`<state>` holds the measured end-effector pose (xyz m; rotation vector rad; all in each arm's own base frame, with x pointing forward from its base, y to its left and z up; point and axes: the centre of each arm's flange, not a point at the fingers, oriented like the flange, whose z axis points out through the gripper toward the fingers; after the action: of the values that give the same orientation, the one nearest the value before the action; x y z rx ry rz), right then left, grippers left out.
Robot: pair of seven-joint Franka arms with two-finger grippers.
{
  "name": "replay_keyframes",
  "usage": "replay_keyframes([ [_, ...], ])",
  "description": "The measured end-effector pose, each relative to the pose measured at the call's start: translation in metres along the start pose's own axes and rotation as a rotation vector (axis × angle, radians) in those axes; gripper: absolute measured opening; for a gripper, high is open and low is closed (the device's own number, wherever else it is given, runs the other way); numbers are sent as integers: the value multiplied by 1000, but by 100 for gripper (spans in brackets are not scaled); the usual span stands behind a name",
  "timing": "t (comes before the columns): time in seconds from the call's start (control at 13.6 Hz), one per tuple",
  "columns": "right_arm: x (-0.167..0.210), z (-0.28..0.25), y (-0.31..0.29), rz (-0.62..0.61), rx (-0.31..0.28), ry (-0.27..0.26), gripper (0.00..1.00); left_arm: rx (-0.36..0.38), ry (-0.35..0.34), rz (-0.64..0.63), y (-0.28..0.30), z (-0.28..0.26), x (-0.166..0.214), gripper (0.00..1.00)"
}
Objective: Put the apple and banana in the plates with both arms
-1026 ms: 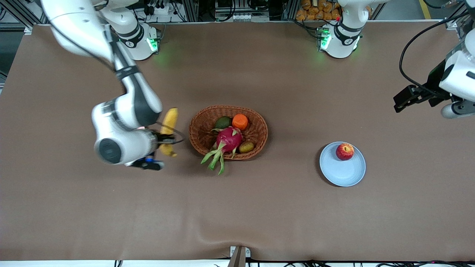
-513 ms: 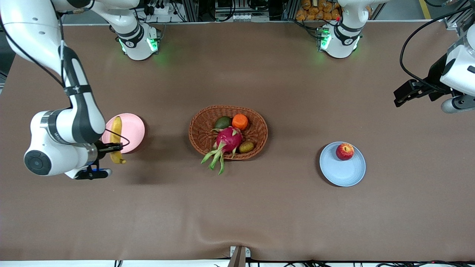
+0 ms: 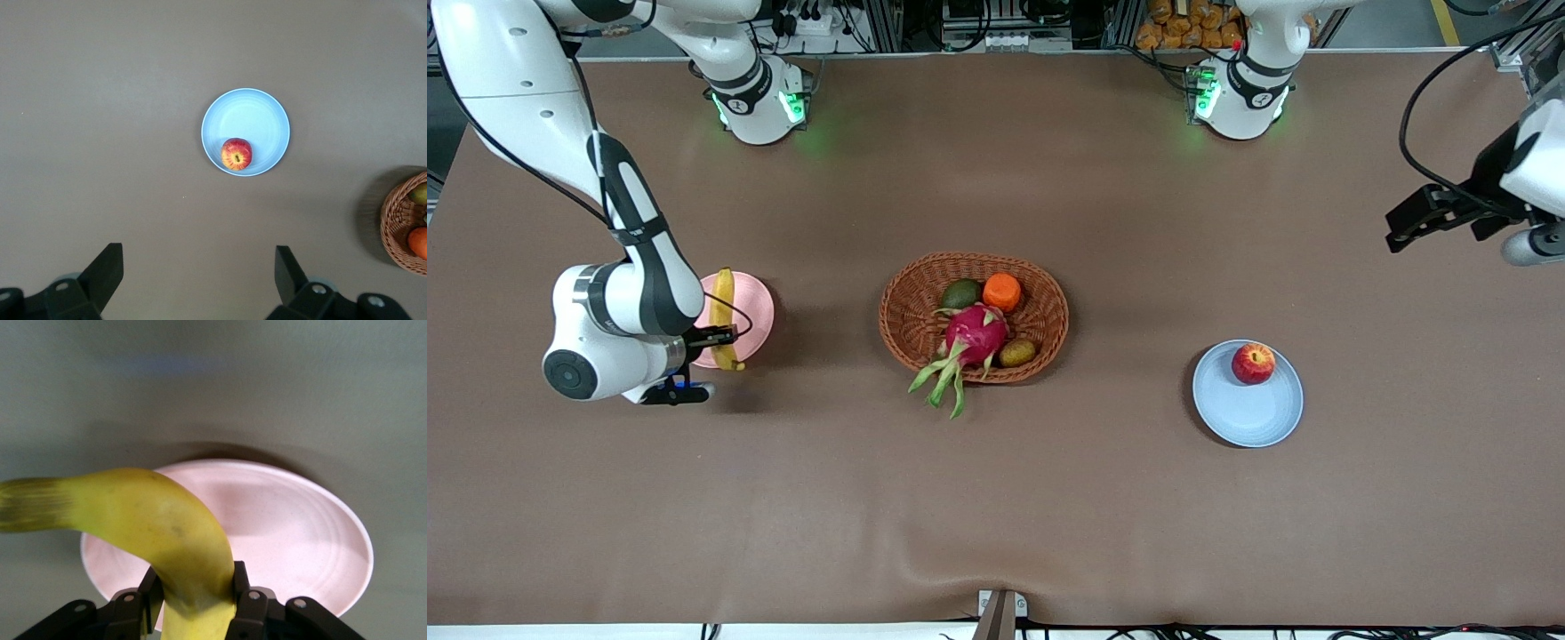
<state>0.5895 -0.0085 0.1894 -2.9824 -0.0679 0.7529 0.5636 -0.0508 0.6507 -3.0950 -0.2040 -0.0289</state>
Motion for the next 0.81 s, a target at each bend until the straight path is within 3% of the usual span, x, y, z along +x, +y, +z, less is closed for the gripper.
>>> replay_keyframes([
  [0.15, -4, 8, 13, 8, 12, -14, 50, -13, 1, 30, -16, -3, 1, 100],
  [0.37, -8, -6, 9, 12, 40, -32, 81, -15, -2, 87, -25, -7, -5, 100],
  [0.51, -9, -54, -9, -8, 69, -21, 99, -14, -7, 99, -20, -8, -9, 100],
  [0.81, -25, -202, -57, -73, 47, 137, 100, -14, -13, 109, -15, -7, -11, 100],
])
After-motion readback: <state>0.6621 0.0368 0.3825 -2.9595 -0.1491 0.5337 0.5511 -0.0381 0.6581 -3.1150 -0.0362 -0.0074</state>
